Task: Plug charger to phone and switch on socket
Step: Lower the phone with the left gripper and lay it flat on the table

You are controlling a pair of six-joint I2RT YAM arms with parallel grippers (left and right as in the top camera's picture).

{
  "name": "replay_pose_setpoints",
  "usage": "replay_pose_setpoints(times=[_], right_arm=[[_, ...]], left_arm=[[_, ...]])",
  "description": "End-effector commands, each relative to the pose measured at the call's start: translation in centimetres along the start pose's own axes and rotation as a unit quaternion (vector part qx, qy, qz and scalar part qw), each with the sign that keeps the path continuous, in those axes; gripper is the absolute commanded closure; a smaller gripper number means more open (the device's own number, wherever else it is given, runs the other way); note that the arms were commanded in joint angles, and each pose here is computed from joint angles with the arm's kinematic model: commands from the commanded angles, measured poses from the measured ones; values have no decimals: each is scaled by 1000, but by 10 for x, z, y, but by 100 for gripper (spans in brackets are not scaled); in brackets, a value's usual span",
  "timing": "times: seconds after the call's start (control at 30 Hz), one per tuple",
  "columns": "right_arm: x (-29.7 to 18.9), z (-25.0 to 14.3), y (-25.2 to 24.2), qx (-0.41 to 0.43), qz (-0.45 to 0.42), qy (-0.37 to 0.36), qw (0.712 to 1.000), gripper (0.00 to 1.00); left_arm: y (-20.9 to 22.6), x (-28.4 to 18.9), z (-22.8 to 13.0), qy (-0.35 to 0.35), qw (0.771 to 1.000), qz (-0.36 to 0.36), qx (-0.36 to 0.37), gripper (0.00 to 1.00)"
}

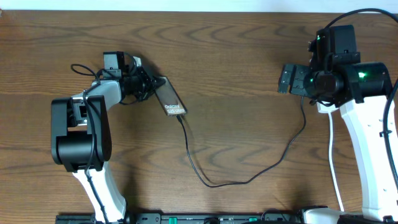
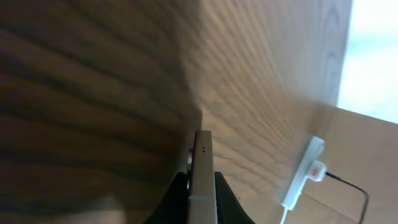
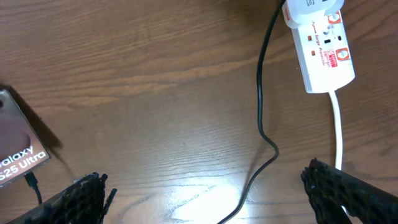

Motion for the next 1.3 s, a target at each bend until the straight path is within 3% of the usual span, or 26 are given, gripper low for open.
replay_pose_setpoints(times=[0.0,0.37,0.5,0.57,0.87,1.07,1.27], right_arm=[[-6,-1,3,-11,1,-12,1000,1],[-6,-2,6,-17,4,-11,1000,1],[-6,-2,7,-17,4,-11,1000,1],[-6,-2,7,-18,4,-11,1000,1],[-6,-2,7,-18,4,-11,1000,1],[-6,-2,7,-18,4,-11,1000,1],[-6,-2,7,-18,4,-11,1000,1]], left_arm=[[-1,-2,2,-8,1000,13,18,92],[7,-3,-5,9,999,32,30,91],[7,-3,-5,9,999,32,34,83],[8,-3,-6,10,999,35,37,71],[10,-3,-7,13,999,38,33,67],[27,-5,-12,10,995,98,4,42],[40,-9,-17,14,990,143,0,39]])
Point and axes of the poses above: each gripper's point midway between its finger pads, its own x axis out along the fingers, its own y axis along the line the jaws close on, z = x × y, the point moved 6 cm from there along -x, back along the fingers, and after that the axes turned 2 degrees about -x, right-handed, at the moved point
